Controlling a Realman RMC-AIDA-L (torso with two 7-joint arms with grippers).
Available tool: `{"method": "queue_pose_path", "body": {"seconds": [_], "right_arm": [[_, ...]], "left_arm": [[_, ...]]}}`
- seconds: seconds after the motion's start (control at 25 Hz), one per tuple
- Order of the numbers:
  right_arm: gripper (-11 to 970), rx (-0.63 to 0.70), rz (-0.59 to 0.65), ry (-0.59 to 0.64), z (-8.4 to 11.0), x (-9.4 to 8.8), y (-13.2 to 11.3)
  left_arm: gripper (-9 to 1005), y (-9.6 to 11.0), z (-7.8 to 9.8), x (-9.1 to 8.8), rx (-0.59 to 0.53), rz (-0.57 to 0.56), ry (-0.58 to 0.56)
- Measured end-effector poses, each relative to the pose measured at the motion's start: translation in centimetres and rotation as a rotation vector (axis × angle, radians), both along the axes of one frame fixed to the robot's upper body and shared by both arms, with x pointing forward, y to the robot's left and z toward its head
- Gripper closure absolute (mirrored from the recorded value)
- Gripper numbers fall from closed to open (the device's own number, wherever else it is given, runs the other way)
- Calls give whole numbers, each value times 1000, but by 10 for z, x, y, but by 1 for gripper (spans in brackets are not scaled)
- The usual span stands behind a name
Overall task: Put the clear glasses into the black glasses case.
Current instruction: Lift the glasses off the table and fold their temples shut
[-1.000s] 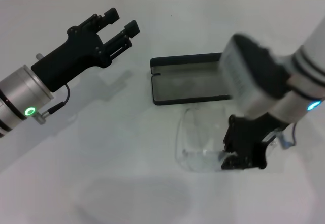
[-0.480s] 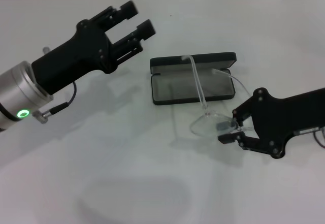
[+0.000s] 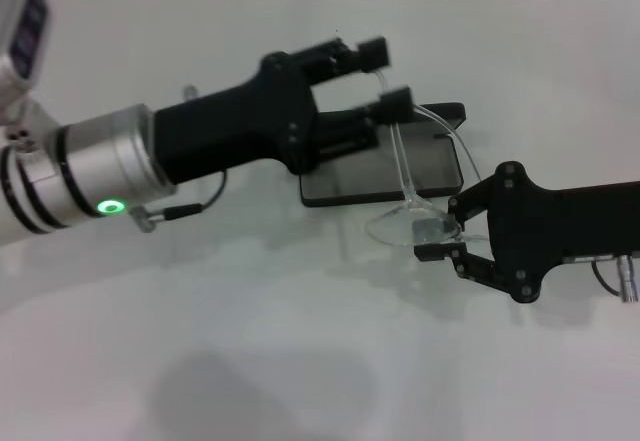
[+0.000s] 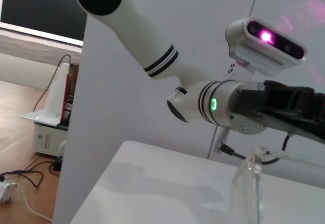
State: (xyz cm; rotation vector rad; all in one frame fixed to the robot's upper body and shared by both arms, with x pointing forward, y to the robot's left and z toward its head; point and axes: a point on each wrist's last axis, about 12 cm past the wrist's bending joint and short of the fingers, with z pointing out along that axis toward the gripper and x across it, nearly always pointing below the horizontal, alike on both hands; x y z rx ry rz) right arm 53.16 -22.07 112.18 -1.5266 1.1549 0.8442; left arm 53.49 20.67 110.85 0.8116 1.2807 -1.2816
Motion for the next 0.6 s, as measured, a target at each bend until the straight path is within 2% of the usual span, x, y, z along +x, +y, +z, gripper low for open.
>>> {"method": "queue_pose_path", "body": {"seconds": [0.28, 0.6], "right_arm": [[839, 4, 3, -19, 0, 0, 1], [840, 53, 14, -64, 2, -5, -1]], "left_arm": [[343, -11, -1, 0, 38, -67, 31], [342, -19, -4, 4, 104, -129, 165]]}}
